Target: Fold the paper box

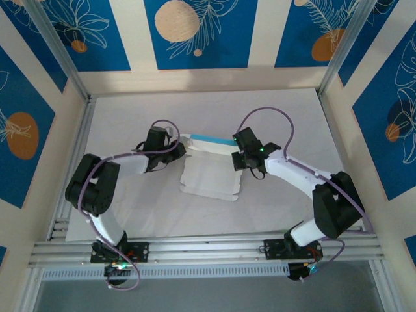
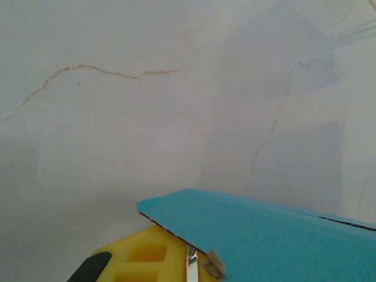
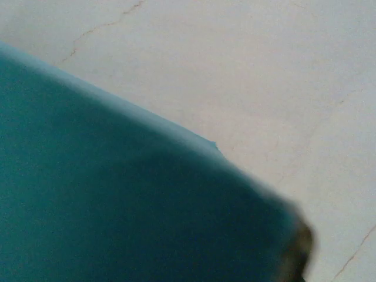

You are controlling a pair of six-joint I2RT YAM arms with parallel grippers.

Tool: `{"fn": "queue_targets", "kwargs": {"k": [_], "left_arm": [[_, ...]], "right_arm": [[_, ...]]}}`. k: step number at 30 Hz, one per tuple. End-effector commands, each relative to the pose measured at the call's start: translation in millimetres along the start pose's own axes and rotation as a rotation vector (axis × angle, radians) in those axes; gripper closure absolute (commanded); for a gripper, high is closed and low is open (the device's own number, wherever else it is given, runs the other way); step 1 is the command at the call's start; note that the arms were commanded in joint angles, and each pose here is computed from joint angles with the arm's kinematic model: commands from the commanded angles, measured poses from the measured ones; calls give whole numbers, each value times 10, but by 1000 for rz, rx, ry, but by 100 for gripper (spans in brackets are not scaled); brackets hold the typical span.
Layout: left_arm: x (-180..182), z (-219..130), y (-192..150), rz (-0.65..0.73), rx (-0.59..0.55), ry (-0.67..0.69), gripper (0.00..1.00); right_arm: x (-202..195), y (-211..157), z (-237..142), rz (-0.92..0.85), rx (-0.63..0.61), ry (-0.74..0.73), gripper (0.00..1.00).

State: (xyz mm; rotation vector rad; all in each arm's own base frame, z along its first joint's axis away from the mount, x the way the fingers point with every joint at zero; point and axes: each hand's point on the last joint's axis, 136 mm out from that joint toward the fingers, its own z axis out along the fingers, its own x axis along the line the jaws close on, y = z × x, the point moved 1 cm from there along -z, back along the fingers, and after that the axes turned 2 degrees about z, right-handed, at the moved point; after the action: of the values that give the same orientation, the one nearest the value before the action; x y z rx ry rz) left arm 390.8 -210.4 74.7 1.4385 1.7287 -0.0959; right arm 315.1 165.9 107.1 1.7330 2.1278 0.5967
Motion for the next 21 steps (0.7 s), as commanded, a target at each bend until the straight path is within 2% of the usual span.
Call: {"fn": "queue_targets", "kwargs": {"k": [1, 7, 15, 21], "left_arm": [[-70, 58, -8, -25, -5, -54, 87], [-166, 111, -43, -72, 11, -138, 86], [-178, 272, -221, -116, 65, -181, 87], [-89, 366, -357, -118, 109, -112, 88]], "right_arm": [[157, 91, -33, 24, -3, 58, 100], [217, 70, 30, 22, 25, 58, 100], [259, 58, 75, 17, 45, 61, 100], [271, 67, 80, 9, 54, 59, 100]]}}
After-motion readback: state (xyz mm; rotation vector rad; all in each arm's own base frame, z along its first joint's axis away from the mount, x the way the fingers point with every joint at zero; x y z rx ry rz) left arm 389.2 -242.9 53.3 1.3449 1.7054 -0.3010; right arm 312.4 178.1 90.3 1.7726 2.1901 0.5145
